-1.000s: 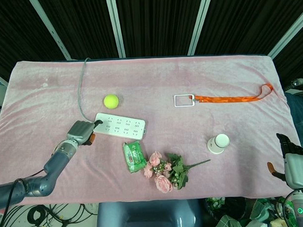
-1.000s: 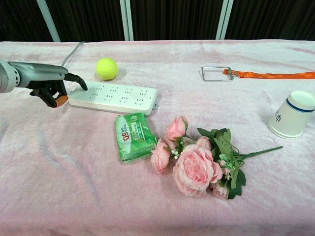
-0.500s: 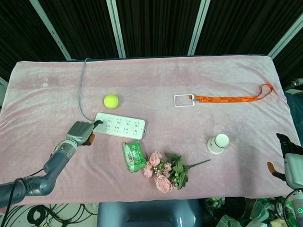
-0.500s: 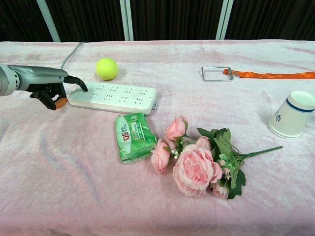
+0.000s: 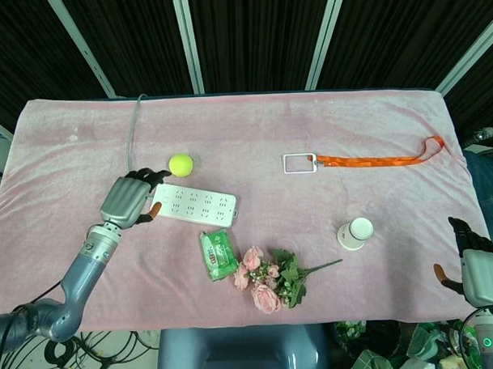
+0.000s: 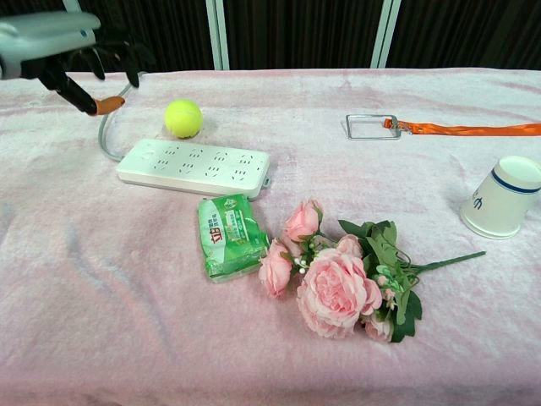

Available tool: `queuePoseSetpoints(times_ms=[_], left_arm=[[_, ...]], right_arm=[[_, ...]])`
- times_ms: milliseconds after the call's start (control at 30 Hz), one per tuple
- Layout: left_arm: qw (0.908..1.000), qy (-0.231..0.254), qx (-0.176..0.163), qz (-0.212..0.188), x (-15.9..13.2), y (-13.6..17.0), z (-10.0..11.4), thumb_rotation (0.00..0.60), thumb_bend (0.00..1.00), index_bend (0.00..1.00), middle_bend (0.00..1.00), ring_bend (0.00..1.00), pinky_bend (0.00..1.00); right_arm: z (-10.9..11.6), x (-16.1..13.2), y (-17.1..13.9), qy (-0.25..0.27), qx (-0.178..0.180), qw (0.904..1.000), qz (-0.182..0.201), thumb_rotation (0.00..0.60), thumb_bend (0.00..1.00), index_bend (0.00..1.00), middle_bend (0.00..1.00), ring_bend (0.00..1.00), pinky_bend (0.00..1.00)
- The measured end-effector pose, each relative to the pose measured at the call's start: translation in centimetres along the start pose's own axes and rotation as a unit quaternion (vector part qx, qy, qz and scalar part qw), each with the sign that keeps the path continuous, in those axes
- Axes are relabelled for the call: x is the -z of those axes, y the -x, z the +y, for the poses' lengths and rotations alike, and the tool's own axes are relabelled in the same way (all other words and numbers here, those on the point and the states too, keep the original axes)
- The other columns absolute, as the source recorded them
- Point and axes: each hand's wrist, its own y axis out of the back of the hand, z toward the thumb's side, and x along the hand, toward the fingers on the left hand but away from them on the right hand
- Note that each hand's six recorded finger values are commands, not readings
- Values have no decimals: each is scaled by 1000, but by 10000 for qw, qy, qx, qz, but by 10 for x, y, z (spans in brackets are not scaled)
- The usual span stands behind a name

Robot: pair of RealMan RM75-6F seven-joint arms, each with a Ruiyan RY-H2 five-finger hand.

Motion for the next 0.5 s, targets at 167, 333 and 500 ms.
queuePoseSetpoints(times_ms=[167,333,500], left_arm=[[9998,-30,-176,88,12,45,24,600,183,187,69,0,0],[9978,-152,-183,623,45,110,41,600,180,187,68,0,0],[9939,-189,100,1078,75,171,30,600,180,186,68,0,0]], right_arm=[[1,2,0,32,6,10000,-24,600,231,33,90,194,202],[1,0,0,4,14,10000,19,600,231,33,90,194,202],[1,-2,-1,-15,19,10000,43,600,233,33,90,194,202]])
